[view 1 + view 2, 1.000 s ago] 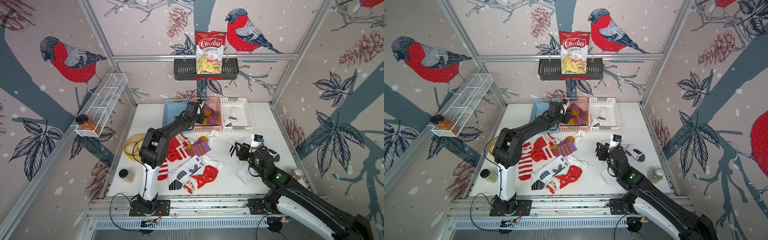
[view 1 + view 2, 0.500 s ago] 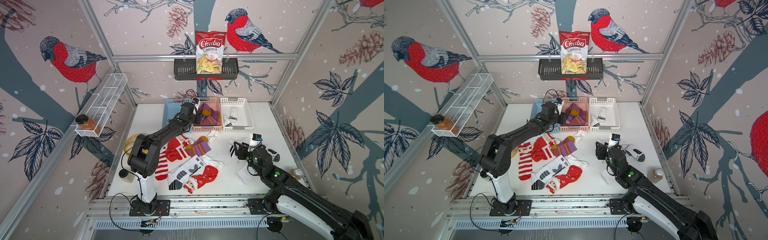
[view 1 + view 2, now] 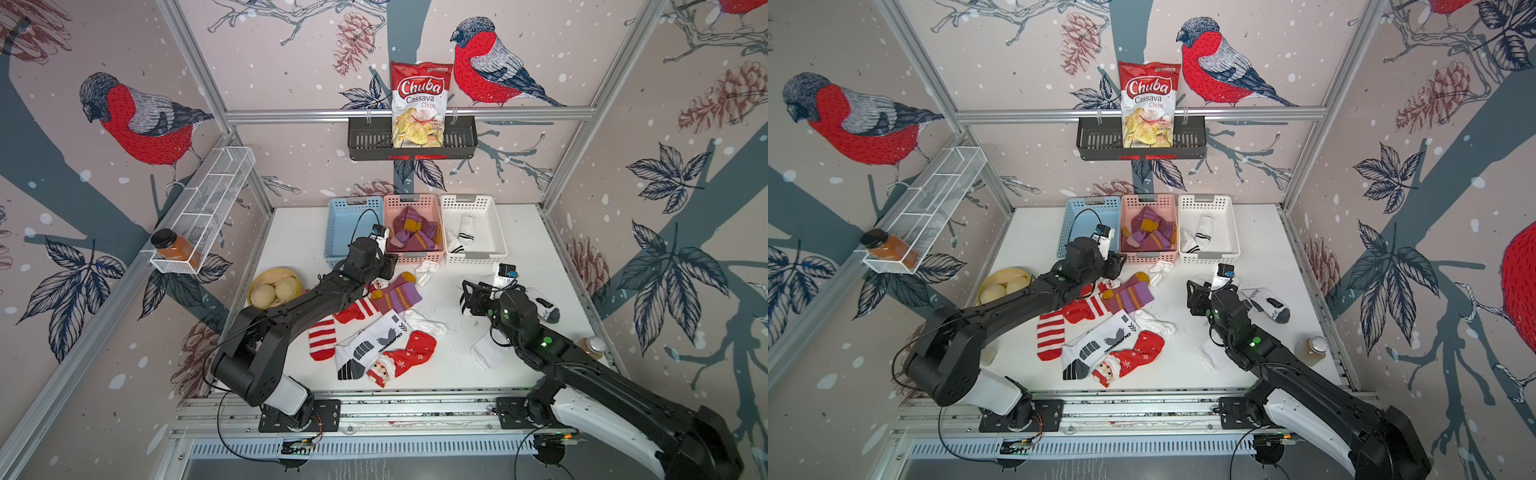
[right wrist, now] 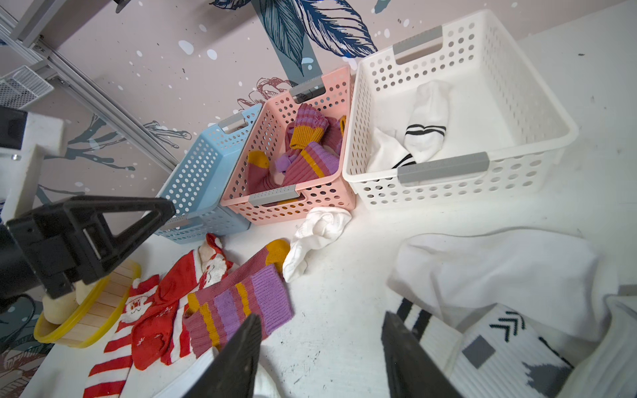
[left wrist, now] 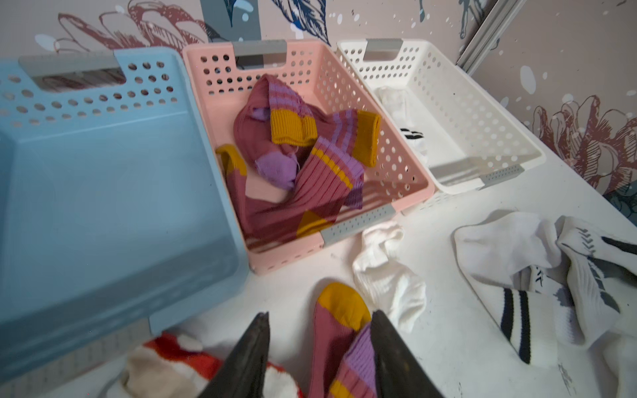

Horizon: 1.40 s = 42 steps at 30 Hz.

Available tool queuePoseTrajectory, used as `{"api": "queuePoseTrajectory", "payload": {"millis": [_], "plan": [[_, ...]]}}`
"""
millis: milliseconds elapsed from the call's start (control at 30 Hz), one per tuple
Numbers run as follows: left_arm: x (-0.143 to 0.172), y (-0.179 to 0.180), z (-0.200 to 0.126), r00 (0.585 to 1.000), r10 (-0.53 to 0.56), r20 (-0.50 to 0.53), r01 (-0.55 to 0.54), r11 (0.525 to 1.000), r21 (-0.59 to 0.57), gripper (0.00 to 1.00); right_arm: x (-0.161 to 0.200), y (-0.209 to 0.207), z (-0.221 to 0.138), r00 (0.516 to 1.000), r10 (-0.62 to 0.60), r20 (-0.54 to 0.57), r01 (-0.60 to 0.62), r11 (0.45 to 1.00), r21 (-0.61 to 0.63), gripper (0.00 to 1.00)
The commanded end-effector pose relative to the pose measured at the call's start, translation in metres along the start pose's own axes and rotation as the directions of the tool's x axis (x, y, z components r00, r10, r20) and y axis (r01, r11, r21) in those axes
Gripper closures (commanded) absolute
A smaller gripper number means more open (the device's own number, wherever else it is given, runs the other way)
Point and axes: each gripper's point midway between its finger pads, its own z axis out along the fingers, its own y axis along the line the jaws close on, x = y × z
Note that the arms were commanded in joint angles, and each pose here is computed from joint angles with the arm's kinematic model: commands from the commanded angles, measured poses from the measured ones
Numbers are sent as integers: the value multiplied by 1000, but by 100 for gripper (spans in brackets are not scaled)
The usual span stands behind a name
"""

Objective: Sort the socks into the basket by color
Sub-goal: Pick up the sock at the center of the board.

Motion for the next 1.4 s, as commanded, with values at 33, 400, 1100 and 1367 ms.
{"api": "queuePoseTrajectory", "payload": {"millis": [33,400,1100,1367], "plan": [[16,5,-11,999,-40,4,40,998,-56,50,-10,9,2,1000,-2,31,3,999,-36,42],[65,-3,-23,994,-83,-70,82,996,-29,49,-8,16,11,1000,-6,6,6,999,-50,42],[122,2,-3,969,-90,-230,82,996,-43,52,-5,15,13,1000,-5,-2,5,999,-47,42],[129,-4,4,960,-80,-267,79,997,-16,69,-4,13,13,1000,-3,-3,3,999,-42,42]]}}
